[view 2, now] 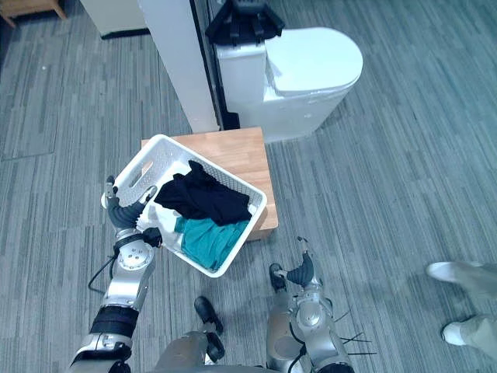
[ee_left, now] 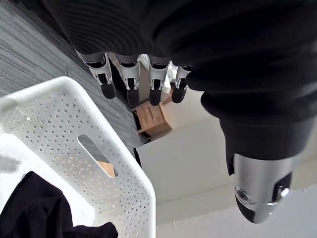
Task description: Tidy the bed and pick cloth on bed and put in laundry
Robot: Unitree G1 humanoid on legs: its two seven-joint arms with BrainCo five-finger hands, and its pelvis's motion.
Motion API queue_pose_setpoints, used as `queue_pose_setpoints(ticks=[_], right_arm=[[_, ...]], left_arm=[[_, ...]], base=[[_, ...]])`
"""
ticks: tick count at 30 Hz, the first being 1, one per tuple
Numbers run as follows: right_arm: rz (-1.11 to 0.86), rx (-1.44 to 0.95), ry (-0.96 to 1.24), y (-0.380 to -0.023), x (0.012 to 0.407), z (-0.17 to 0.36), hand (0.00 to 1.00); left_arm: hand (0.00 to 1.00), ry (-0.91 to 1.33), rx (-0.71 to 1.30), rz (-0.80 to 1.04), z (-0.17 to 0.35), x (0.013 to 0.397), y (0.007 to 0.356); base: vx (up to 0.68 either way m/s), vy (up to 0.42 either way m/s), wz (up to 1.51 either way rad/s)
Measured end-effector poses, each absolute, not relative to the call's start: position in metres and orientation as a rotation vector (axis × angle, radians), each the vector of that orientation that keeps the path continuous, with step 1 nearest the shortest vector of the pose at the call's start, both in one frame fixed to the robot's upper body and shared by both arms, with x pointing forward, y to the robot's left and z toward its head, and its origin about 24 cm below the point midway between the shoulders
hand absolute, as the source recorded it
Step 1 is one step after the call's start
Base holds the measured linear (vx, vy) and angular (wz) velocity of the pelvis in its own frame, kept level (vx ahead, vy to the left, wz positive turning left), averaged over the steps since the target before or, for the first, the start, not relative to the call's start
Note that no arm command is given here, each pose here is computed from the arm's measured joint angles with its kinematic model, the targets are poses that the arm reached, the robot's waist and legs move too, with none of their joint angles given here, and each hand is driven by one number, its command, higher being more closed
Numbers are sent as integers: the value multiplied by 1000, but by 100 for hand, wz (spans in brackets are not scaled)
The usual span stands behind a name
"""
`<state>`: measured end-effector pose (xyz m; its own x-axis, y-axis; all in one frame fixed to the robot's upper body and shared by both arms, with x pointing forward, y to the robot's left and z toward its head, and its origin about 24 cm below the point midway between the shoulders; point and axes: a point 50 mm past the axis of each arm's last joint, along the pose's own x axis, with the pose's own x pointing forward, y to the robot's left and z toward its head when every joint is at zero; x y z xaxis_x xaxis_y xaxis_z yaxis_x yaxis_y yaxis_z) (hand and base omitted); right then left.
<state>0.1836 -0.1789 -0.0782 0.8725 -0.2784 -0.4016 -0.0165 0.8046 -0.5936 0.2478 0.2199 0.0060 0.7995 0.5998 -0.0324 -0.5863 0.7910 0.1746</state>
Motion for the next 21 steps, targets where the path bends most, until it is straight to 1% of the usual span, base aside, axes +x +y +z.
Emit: queue_pose_setpoints(ticks=[4,6,8,9,12,17,21], right_arm=[[-166,-569,636,-183,161,-98,0],[-201,-519,704,-185,149,-107,0],[-207,-501,742,-185,143,-113,0],[-211,-478,780,-185,137,-118,0],[-248,-418,840,-184,128,-124,0],[-300,-353,953,-188,107,-138,0],[-345,-303,989,-192,100,-142,0]], left_arm=[[0,304,43,706,-41,199,229],[0,476,-20,734,-75,163,226],[0,586,-35,736,-93,139,222],[0,698,-54,742,-110,116,218],[0,886,-112,748,-135,80,208],[0,1012,-165,745,-151,54,202],[0,1045,-161,726,-155,54,200]], base=[[28,-33,19],[26,-44,15],[-19,-31,4],[-36,-26,-5],[-8,-6,-2],[5,-19,-9],[16,-12,-3]])
